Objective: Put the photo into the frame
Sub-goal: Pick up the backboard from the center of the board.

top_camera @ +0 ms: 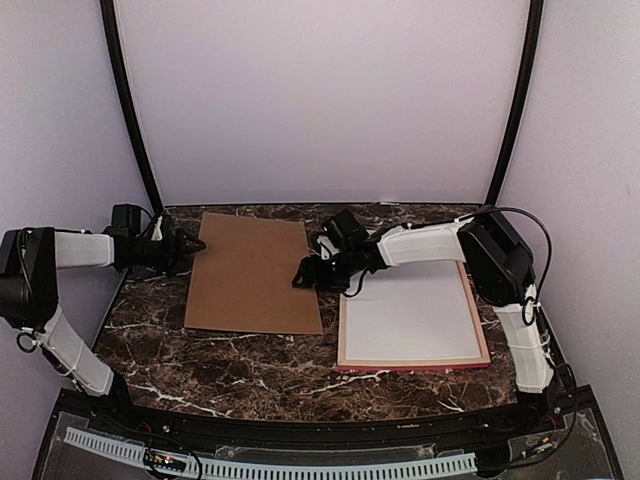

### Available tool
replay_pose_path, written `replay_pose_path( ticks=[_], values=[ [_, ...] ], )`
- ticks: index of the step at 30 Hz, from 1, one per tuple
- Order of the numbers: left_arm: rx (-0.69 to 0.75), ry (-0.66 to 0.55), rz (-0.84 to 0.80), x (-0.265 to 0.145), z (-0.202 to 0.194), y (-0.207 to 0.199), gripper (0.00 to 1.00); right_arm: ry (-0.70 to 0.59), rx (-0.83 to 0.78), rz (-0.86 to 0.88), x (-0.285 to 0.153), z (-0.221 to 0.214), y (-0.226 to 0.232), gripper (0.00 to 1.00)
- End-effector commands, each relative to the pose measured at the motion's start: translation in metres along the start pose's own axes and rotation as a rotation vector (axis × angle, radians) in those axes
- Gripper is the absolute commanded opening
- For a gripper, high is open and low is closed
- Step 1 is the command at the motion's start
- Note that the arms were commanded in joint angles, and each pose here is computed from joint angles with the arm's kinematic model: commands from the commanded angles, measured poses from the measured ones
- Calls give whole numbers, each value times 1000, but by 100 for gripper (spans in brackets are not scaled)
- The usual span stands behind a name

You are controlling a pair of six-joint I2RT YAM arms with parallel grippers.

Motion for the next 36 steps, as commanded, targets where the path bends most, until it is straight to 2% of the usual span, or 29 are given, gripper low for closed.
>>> replay_pose_path(
  ticks=[1,11,13,21,25,30,36],
  values=[
    [99,96,-270,-26,-21,-80,74,94,-33,102,12,-34,20,70],
    [150,100,-324,-50,-36,-109,67,99,-92,285,12,-44,43,68],
    [132,110,-294,-51,-41,-107,65,101,-101,308,13,-45,46,68],
    [145,19,-123,-66,-29,-104,55,117,-103,329,14,-55,44,67],
    [133,17,-119,-68,-30,-105,51,107,-106,347,15,-54,46,66],
    [134,16,-103,-70,-29,-106,42,101,-114,362,14,-53,49,65],
    [148,13,-63,-74,-28,-104,27,105,-112,389,15,-54,52,66]
  ],
)
Point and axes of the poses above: each gripper's point midway between its finger pads, its own x axis out along the fingers, its own y axis along the line the jaws close on, z = x × y, the point moved 1 cm from there along -x, back along the fingers, and after that the axes turned 10 degrees about -x, right-handed, at the moved point
